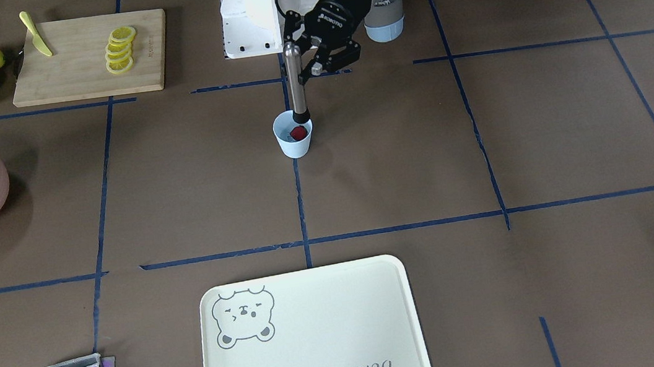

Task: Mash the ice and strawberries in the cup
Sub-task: 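Lower the pestle tip into the light-blue cup with the left gripper, then press the pestle down on the ice and strawberry with the left gripper, then lift the pestle out of the cup and carry it back with the left gripper, then lower the pestle onto the table at its starting spot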

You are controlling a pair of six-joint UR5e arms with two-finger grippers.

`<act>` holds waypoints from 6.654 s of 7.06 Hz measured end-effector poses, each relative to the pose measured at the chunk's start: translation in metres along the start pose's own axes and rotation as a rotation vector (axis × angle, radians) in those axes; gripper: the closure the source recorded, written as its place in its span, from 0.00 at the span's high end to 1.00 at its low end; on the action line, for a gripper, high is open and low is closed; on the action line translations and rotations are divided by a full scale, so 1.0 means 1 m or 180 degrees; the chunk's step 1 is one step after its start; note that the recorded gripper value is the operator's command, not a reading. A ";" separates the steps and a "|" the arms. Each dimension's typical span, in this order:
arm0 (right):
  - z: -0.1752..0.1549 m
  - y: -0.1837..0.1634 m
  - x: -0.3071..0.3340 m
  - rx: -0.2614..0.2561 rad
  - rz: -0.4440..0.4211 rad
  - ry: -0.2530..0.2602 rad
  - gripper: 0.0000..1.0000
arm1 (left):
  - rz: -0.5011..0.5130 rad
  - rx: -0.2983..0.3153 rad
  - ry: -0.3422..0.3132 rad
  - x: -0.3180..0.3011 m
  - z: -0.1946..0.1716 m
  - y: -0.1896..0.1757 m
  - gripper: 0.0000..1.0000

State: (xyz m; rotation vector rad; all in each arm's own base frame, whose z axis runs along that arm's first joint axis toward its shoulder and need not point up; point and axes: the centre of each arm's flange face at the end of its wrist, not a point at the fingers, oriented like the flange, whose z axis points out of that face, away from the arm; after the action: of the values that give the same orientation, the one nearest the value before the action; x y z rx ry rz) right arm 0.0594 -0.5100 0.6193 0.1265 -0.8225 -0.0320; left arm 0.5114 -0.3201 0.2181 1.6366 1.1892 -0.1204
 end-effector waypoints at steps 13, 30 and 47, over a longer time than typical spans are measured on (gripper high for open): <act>0.000 0.000 0.001 0.0004 -0.0005 0.0010 0.99 | -0.0293 -0.0112 0.0107 0.014 -0.012 0.024 0.00; 0.004 0.003 0.005 -0.0017 0.0017 0.0019 0.99 | -0.0512 0.0076 -0.0095 -0.002 0.021 -0.061 0.00; -0.003 0.003 -0.009 0.0022 -0.0021 -0.0180 0.99 | -0.2245 -0.3645 -0.1523 -0.515 -0.200 -0.024 0.00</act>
State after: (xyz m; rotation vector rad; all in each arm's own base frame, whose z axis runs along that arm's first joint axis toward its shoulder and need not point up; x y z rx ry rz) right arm 0.0557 -0.5056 0.6113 0.1353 -0.8789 -0.0390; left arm 0.1454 -0.4906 0.5963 0.1434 1.0699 -0.2065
